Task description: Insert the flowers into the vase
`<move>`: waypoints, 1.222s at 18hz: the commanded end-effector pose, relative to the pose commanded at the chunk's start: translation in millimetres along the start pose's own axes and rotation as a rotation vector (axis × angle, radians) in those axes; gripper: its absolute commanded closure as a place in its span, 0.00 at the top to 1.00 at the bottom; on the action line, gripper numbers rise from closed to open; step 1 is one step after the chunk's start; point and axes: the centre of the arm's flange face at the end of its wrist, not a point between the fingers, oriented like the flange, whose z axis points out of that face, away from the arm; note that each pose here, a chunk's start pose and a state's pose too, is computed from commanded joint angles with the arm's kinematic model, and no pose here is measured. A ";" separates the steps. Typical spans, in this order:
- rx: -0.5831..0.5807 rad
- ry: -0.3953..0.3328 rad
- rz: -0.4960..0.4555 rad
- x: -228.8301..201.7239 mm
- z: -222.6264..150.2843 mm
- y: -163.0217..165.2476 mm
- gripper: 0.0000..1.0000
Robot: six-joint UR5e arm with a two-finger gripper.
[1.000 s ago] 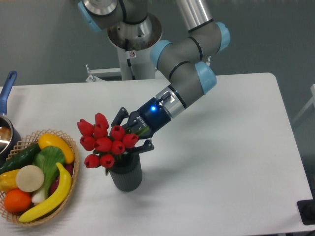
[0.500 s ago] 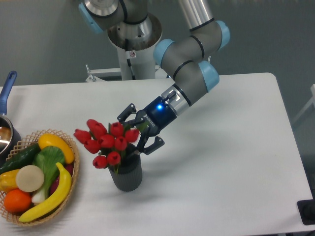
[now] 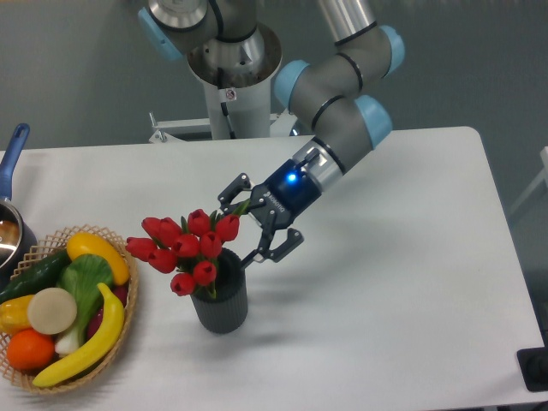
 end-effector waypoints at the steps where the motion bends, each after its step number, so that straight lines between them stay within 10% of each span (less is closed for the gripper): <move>1: 0.000 -0.021 -0.009 -5.2 -10.8 1.8 1.00; 5: -0.028 -0.122 -0.015 -23.4 -62.2 7.5 1.00; 16: -0.845 -0.304 0.072 -76.4 -138.1 7.7 1.00; 22: -0.982 -0.291 0.119 -82.1 -148.1 12.9 1.00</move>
